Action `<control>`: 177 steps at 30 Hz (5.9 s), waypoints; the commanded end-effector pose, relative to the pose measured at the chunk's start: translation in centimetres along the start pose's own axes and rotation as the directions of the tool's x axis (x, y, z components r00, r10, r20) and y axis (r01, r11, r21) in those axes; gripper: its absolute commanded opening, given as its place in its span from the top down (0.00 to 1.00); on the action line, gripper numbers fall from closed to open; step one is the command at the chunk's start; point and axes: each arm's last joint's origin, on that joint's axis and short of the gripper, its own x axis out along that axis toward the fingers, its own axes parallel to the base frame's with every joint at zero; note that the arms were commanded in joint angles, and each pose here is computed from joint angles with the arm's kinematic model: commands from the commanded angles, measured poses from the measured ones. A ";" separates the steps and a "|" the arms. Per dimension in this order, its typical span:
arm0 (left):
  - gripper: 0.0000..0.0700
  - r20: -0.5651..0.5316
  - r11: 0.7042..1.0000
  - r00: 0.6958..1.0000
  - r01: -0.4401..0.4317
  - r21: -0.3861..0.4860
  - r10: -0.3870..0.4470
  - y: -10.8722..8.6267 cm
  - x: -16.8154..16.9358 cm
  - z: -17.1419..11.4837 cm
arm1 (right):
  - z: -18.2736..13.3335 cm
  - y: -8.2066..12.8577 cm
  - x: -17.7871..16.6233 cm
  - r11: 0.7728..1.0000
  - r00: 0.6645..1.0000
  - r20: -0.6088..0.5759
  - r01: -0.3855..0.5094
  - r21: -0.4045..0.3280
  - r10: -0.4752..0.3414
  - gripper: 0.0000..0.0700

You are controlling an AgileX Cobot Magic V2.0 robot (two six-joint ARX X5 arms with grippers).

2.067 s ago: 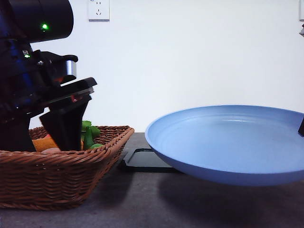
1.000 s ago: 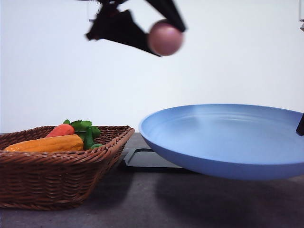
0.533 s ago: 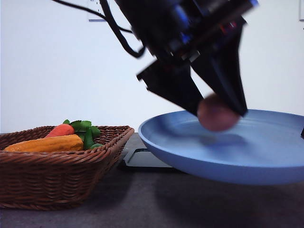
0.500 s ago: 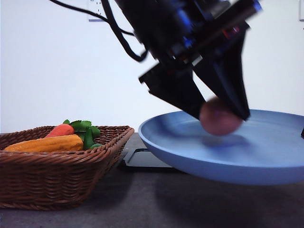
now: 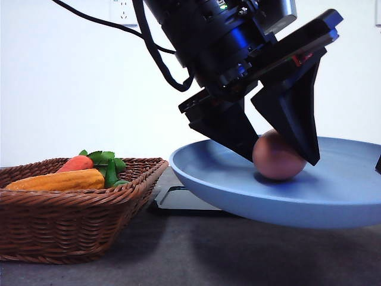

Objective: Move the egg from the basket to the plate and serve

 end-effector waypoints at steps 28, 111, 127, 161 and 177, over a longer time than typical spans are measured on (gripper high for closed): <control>0.46 0.556 0.970 0.798 -0.236 -0.066 0.232 -2.1 -26.0 -2.7 | 16.3 -4.0 6.8 0.990 0.999 -0.044 -0.008 0.139 0.014 1.00; 1.00 0.369 0.701 0.644 -0.386 -0.600 0.670 5.5 -18.9 -17.6 | -1.1 8.2 -5.4 0.766 0.762 0.646 0.443 -0.466 -0.047 1.00; 1.00 0.388 0.671 0.636 -0.285 -0.684 0.667 4.9 -18.9 -18.9 | -3.6 4.7 -2.4 0.827 0.750 0.660 0.393 -0.402 -0.035 1.00; 1.00 0.362 0.461 0.286 -0.529 -0.713 0.887 7.7 -16.4 -26.9 | -3.6 4.7 -2.4 0.826 0.743 0.668 0.404 -0.393 -0.046 1.00; 1.00 0.339 0.518 0.411 -0.480 -0.708 0.846 8.1 -14.4 -28.1 | -3.6 4.7 -2.4 0.826 0.743 0.668 0.404 -0.393 -0.045 1.00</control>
